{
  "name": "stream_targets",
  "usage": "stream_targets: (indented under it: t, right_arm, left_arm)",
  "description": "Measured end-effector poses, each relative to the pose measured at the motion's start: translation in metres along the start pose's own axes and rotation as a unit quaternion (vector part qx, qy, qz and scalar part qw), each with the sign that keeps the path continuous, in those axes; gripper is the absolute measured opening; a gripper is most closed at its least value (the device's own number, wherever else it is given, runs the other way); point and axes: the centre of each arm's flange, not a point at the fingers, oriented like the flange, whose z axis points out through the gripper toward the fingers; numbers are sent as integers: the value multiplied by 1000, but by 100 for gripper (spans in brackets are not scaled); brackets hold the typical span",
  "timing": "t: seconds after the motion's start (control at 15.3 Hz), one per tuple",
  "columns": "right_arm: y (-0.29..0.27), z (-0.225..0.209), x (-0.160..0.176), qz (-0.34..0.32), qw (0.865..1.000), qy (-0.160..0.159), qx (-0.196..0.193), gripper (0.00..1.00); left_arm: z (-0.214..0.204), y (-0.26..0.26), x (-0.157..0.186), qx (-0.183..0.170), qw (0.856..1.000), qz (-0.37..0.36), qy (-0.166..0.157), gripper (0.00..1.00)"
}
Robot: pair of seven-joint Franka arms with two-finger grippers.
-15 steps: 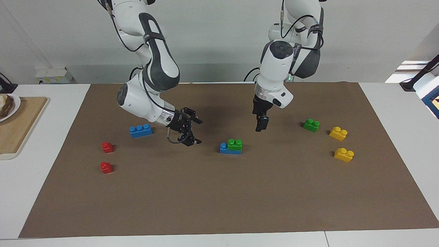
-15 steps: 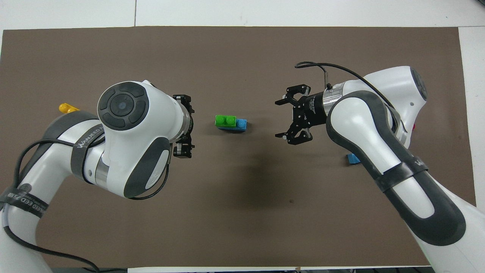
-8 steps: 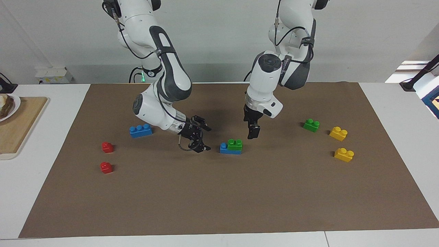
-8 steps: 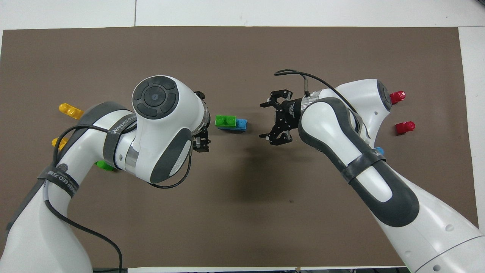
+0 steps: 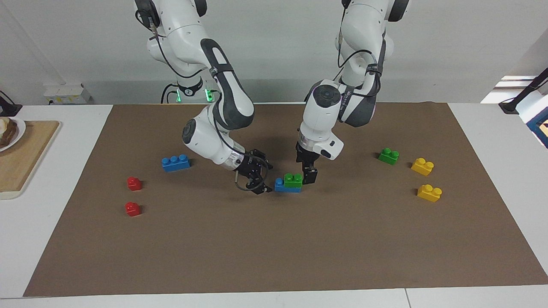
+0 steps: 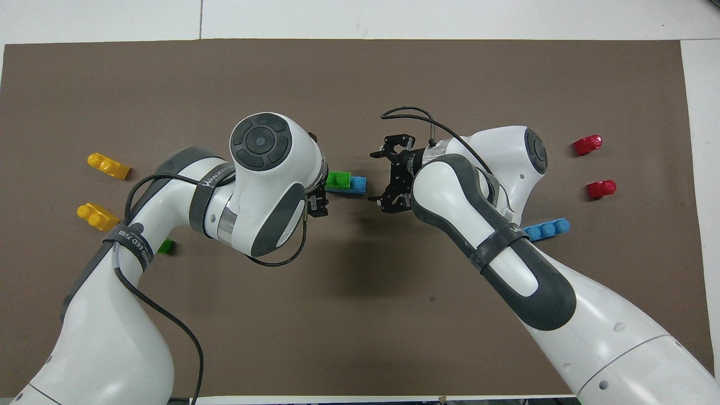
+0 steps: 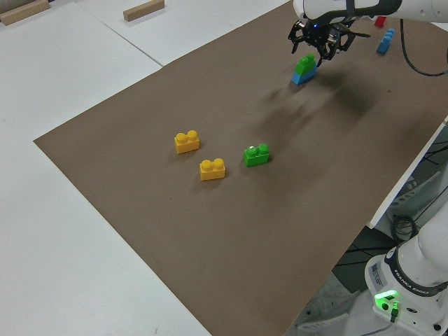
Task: Remove green block with left arm and hold with right
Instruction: 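Grasp the green brick with the left gripper while the right gripper grasps blue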
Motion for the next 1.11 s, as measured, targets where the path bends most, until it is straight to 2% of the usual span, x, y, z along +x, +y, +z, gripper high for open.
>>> stream_targets:
  t: [0.07,0.39,0.65,0.79,1.11]
  right_arm:
    - [0,5,1,0,1000,2,2,100]
    - [2,21,-5,-6,1000,7,8,98]
    - [4,30,-6,-9,1000,12,13,100]
    - [6,35,-6,-10,1000,16,15,97]
    - [10,43,-9,-14,1000,19,15,100]
  left_arm:
    - [2,0,-2,1,1000,-1,0,100]
    - [10,-1,-7,-3,1000,-11,-4,100]
    - [23,-4,-11,2,1000,-8,-1,100]
    - [25,-5,-12,3,1000,-7,-1,100]
    - [33,-9,-14,9,1000,-6,3,100]
